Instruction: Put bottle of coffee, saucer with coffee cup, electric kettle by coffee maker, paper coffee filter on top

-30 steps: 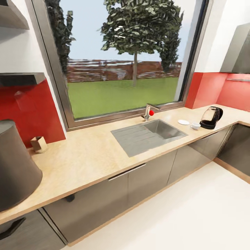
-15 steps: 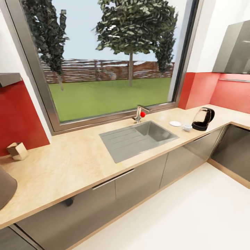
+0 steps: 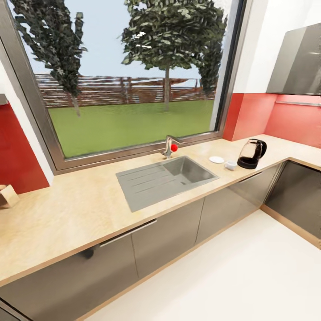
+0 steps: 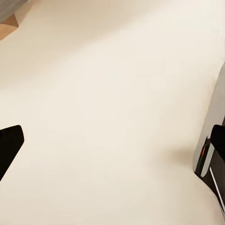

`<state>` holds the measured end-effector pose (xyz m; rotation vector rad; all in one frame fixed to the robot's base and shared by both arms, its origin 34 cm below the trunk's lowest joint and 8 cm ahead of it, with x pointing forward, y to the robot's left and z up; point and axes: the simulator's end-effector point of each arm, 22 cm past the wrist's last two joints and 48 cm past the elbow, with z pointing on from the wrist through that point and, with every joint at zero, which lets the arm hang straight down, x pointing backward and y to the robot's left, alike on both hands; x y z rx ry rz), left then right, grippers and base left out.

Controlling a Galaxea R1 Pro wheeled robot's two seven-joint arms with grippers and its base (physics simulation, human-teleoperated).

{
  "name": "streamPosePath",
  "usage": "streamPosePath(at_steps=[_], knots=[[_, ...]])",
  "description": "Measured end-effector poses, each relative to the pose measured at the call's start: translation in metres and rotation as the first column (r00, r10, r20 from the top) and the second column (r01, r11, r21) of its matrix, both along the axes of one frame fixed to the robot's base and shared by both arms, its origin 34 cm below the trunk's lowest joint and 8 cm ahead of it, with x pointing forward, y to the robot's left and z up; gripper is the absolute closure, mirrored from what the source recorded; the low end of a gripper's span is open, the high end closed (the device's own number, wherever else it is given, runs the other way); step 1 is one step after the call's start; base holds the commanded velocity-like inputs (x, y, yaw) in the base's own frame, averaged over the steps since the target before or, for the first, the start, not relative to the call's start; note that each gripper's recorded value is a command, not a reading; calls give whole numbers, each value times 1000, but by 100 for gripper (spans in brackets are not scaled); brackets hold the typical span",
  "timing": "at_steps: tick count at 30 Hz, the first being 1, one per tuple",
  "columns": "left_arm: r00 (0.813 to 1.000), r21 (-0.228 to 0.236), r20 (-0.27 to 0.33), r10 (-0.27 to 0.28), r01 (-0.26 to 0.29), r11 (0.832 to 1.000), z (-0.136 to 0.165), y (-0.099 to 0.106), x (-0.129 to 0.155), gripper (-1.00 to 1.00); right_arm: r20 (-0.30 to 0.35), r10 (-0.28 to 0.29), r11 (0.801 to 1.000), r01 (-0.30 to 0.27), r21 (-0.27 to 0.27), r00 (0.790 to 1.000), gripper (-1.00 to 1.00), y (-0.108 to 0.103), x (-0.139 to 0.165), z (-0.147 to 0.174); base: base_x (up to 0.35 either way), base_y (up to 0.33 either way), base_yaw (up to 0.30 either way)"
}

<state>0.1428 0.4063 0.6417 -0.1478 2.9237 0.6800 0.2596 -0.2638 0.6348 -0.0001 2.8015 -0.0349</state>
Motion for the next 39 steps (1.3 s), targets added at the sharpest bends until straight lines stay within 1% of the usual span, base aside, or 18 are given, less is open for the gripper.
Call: streamPosePath(at_steps=[9, 19, 28, 39], knots=[[1000, -1, 2, 1, -1, 1000, 0, 0, 1, -100, 0, 0, 1000, 0, 0, 1000, -100, 0, 0, 0, 117, -276, 0], [1000, -1, 2, 3, -3, 1000, 0, -1, 1, -100, 0, 0, 1000, 0, 0, 1000, -100, 0, 0, 0, 180, -244, 0], [1000, -13, 2, 1, -1, 1000, -2, -10, 2, -100, 0, 0, 1000, 0, 0, 1000, -100, 0, 0, 0, 158, -243, 6], [1000, -14, 3, 2, -2, 1000, -2, -11, 3, -100, 0, 0, 1000, 0, 0, 1000, -100, 0, 0, 0, 41, -269, 81]])
